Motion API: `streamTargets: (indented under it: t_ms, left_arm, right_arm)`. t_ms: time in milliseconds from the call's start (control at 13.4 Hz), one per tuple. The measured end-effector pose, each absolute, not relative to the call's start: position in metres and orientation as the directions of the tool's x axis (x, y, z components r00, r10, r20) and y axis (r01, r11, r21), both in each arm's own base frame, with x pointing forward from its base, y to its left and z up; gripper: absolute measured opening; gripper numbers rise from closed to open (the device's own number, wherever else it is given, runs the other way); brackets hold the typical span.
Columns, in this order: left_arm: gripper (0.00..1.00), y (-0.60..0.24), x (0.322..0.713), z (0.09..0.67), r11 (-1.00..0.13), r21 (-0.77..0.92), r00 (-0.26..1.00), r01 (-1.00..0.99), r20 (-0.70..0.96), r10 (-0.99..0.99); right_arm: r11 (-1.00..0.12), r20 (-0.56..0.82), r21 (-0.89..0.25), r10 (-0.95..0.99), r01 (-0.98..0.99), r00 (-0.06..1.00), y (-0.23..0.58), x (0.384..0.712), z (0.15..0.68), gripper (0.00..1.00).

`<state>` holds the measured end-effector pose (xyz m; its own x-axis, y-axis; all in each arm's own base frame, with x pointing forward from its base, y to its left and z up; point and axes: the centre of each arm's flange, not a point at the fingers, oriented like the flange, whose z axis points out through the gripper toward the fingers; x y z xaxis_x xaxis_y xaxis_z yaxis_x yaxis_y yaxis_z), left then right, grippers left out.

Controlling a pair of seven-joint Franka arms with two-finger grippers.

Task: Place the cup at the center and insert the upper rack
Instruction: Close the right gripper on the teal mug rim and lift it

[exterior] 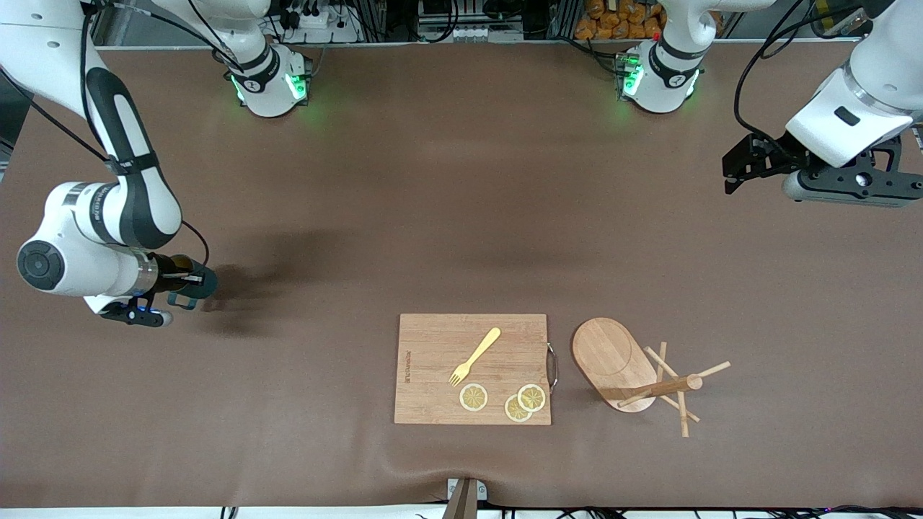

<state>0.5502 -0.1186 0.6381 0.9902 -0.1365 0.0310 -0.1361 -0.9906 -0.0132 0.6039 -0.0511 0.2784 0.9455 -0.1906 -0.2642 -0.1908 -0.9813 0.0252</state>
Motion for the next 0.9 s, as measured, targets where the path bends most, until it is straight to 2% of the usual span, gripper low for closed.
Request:
streamTargets:
  t_ms: [374, 898]
  left_arm:
    - [1.0, -0.117, 0.55, 0.639, -0.991, -0.013, 0.99, -0.134, 0.033, -0.134]
    - [1.0, -0.114, 0.553, 0.641, -0.992, -0.012, 0.991, -0.127, 0.051, -0.127]
  right_arm:
    - [-0.952, -0.322, 0.037, -0.298, -0.302, 0.899, 0.014, 0.598, 0.306, 0.04]
    - [-0.861, -0.394, 0.07, -0.487, -0.503, 0.779, 0.13, 0.575, 0.33, 0.04]
